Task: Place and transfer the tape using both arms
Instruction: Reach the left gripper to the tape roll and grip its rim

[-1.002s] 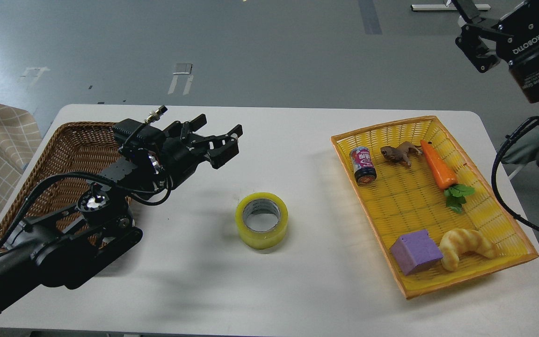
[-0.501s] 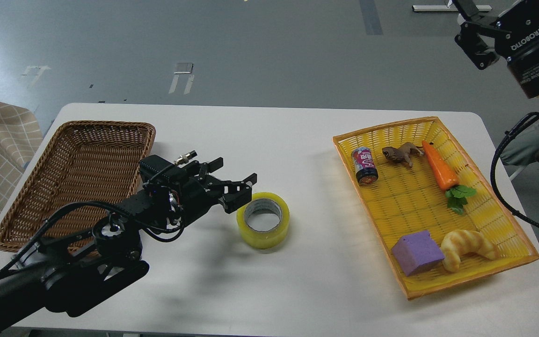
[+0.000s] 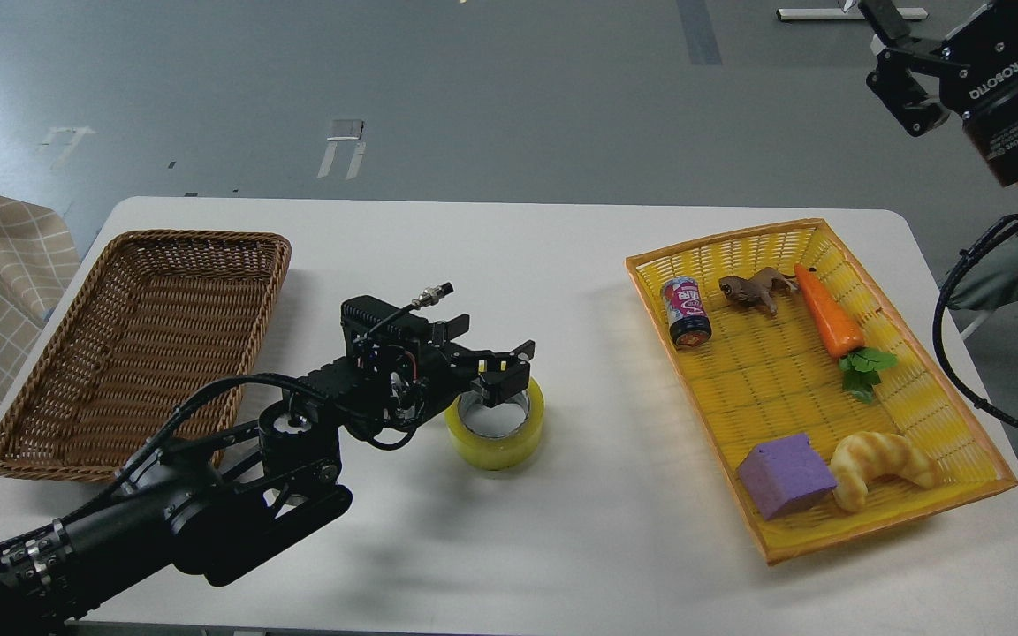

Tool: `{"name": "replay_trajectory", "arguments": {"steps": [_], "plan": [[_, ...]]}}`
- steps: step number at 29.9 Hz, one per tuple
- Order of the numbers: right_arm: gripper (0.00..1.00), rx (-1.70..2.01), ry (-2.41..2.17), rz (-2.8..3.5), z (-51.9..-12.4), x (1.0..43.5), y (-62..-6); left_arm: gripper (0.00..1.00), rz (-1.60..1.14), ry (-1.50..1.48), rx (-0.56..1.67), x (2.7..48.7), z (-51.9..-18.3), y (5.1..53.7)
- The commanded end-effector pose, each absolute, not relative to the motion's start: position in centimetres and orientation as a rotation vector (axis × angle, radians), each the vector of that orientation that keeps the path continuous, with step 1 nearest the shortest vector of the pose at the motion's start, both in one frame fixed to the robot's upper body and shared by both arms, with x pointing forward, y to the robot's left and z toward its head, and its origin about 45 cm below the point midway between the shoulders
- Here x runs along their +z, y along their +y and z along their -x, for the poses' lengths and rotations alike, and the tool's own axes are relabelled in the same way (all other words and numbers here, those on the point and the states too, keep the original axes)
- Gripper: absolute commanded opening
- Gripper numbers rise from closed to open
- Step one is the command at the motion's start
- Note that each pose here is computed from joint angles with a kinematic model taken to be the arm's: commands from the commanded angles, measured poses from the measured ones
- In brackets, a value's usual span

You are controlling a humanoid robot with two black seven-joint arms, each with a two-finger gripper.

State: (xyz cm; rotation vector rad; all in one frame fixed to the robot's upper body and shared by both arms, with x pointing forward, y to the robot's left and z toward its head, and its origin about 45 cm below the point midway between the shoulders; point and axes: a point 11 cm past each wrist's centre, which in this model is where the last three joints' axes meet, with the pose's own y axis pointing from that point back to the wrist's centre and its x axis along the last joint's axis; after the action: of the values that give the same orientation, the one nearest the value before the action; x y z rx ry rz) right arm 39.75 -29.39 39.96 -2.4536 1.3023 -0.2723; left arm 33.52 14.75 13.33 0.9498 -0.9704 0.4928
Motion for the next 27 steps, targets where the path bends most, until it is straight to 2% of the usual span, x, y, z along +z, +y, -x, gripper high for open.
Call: {"name": "replay_trajectory", "arguments": {"steps": [1,15,27], "plan": [[1.00,-0.272,1.299,2.454,-39.7,40.0,-29.3,0.98,-0.969,-0.968,0.482,12.7,-33.5,15.2],[1.00,-0.245,1.328,2.483,-40.0,39.4,-29.5,0.98,-0.896,-1.025,0.464,14.8,-32.6,14.2],[1.00,-0.248,1.324,2.487,-39.9,39.4,-29.4,0.98,-0.951,-0.995,0.444,12.9,-31.3,16.5]]}}
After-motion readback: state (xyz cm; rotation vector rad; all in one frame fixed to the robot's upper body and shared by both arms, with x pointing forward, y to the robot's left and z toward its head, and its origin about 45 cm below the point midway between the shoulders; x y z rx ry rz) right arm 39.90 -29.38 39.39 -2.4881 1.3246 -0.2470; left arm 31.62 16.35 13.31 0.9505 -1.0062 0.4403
